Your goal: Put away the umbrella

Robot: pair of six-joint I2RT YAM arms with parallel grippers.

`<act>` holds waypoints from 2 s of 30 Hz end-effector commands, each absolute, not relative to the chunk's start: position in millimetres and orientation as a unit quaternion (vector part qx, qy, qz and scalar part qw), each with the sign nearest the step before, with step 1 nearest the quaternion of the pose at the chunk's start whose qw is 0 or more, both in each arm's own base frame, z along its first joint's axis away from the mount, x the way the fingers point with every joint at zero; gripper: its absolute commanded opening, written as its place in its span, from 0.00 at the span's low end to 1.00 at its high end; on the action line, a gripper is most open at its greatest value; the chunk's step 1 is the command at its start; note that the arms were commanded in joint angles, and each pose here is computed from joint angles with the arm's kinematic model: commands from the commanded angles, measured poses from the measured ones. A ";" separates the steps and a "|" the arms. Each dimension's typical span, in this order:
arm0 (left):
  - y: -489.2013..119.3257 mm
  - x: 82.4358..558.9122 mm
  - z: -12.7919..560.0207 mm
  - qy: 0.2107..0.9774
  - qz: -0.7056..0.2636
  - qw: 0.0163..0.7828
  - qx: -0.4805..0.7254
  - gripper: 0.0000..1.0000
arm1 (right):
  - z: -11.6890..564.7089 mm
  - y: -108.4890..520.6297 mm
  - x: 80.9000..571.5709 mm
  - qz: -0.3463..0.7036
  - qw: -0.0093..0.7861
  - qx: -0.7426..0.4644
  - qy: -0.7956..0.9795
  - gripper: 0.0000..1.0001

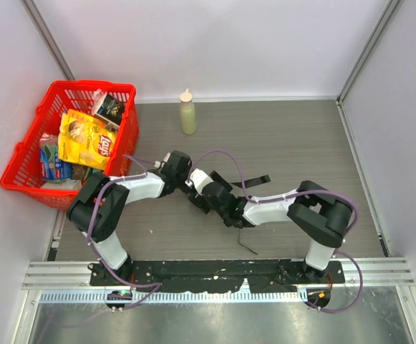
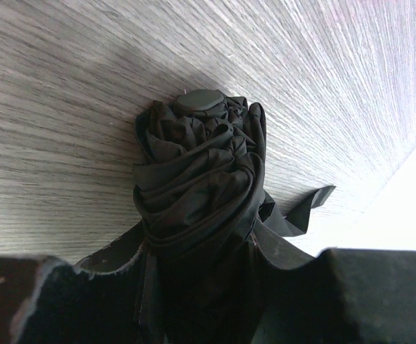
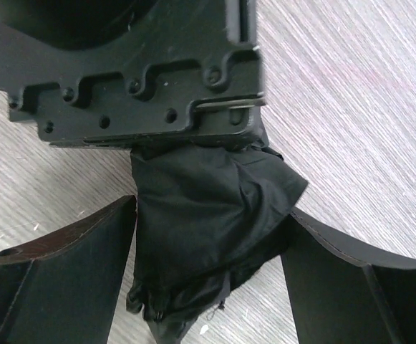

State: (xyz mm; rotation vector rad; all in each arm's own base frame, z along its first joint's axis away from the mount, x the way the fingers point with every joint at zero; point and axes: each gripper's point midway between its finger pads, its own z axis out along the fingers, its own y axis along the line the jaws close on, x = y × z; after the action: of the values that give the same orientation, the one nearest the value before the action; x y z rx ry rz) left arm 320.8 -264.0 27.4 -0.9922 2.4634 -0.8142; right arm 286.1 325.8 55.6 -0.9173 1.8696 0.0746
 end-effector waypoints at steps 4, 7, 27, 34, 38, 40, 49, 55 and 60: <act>-205.1 222.8 -56.0 0.925 -0.092 0.043 -0.367 0.00 | 42.6 328.7 305.2 -0.005 0.539 -0.346 0.768 0.75; -206.0 223.9 -54.6 0.925 -0.094 0.048 -0.366 0.00 | 31.6 322.7 304.8 -0.003 0.536 -0.312 0.784 0.34; -191.7 243.3 -51.6 0.937 -0.092 0.168 -0.294 0.60 | 71.8 345.3 260.9 0.452 0.423 -0.160 0.769 0.01; -202.6 246.5 -55.7 0.936 -0.119 0.172 -0.283 0.21 | 88.6 357.4 249.7 0.569 0.330 -0.141 0.740 0.01; -203.1 246.9 -49.0 0.935 -0.128 0.178 -0.280 0.00 | 71.2 353.0 241.2 0.558 0.290 -0.130 0.766 0.01; -202.1 244.7 -47.4 0.935 -0.127 0.177 -0.281 0.00 | 54.9 345.1 242.7 0.512 0.274 -0.135 0.803 0.12; -212.7 232.3 -46.0 0.935 -0.128 0.117 -0.311 0.00 | 98.4 285.3 268.3 0.269 0.398 -0.222 0.849 0.76; -211.8 233.2 -42.8 0.933 -0.123 0.117 -0.316 0.00 | 142.2 300.7 285.9 0.192 0.470 -0.284 0.813 0.77; -213.5 231.8 -40.8 0.933 -0.126 0.111 -0.318 0.00 | 120.4 324.2 285.5 0.187 0.459 -0.317 0.809 0.75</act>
State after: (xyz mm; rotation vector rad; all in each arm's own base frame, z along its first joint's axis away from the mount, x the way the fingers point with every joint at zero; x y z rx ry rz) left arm 297.9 -273.6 31.0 -0.8743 2.4660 -0.8291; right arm 281.2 324.0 147.0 -0.6888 1.9710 0.5970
